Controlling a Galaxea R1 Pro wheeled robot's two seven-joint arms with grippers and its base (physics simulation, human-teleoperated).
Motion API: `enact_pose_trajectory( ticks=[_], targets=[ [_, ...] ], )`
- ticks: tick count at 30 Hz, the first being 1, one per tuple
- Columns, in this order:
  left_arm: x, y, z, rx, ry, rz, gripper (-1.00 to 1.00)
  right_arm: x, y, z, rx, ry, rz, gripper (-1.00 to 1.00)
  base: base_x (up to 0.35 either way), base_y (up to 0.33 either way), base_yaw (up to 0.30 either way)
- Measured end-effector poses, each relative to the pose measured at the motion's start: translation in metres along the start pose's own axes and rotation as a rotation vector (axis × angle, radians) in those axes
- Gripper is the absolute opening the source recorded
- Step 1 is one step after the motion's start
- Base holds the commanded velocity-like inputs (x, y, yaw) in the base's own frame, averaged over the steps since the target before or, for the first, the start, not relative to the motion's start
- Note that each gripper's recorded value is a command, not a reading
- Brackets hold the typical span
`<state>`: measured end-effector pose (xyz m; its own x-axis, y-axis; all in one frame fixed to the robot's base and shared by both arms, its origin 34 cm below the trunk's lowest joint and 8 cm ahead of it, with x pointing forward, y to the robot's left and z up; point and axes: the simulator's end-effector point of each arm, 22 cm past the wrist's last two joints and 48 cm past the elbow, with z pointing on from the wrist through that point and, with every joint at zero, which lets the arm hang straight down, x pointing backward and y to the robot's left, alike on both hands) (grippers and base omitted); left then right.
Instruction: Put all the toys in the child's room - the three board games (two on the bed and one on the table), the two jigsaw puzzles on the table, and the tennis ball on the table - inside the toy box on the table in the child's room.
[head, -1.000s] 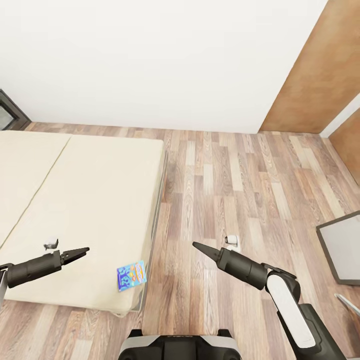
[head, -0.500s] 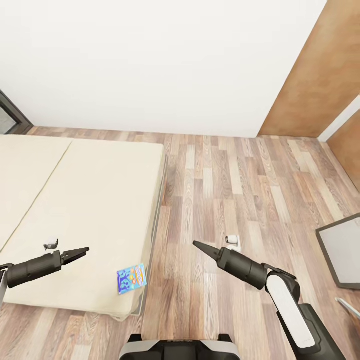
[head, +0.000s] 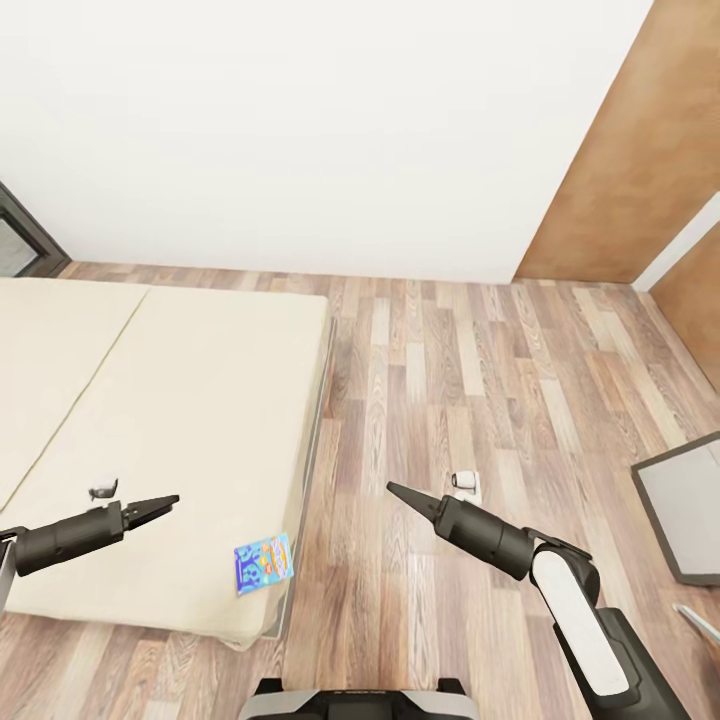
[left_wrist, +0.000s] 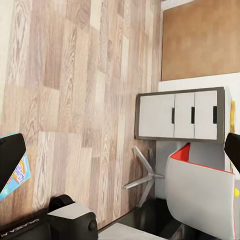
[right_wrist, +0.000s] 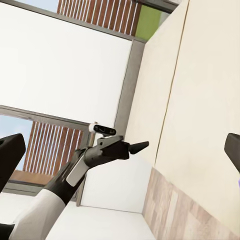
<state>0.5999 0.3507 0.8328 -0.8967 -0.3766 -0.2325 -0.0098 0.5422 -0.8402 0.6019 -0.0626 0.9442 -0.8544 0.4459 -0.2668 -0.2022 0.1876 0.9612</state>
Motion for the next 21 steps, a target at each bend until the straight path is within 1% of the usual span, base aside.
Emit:
enact_pose_trajectory(
  ticks=[5, 13, 18, 21],
  targets=[
    [-0.0027, 0.0035, -0.0016, -0.028, -0.008, 0.005, 1.0, -0.0015, 0.0035, -0.0001, -0.003, -0.002, -0.007, 1.0, 0.0, 0.0, 0.0],
    [-0.0057, -0.0008, -0.0028, -0.028, -0.015, 0.014, 1.0, -0.003, 0.0077, -0.0004, -0.004, -0.003, -0.016, 1.0, 0.0, 0.0, 0.0],
    [-0.0079, -0.0042, -0.0042, -0.025, -0.02, 0.02, 1.0, 0.0019, 0.0007, -0.0008, 0.029, 0.018, -0.039, 1.0, 0.0, 0.0, 0.0],
    [-0.0092, -0.0063, -0.005, -0.023, -0.023, 0.023, 1.0, 0.0025, 0.0006, -0.0009, 0.036, 0.023, -0.049, 1.0, 0.0, 0.0, 0.0]
  ],
)
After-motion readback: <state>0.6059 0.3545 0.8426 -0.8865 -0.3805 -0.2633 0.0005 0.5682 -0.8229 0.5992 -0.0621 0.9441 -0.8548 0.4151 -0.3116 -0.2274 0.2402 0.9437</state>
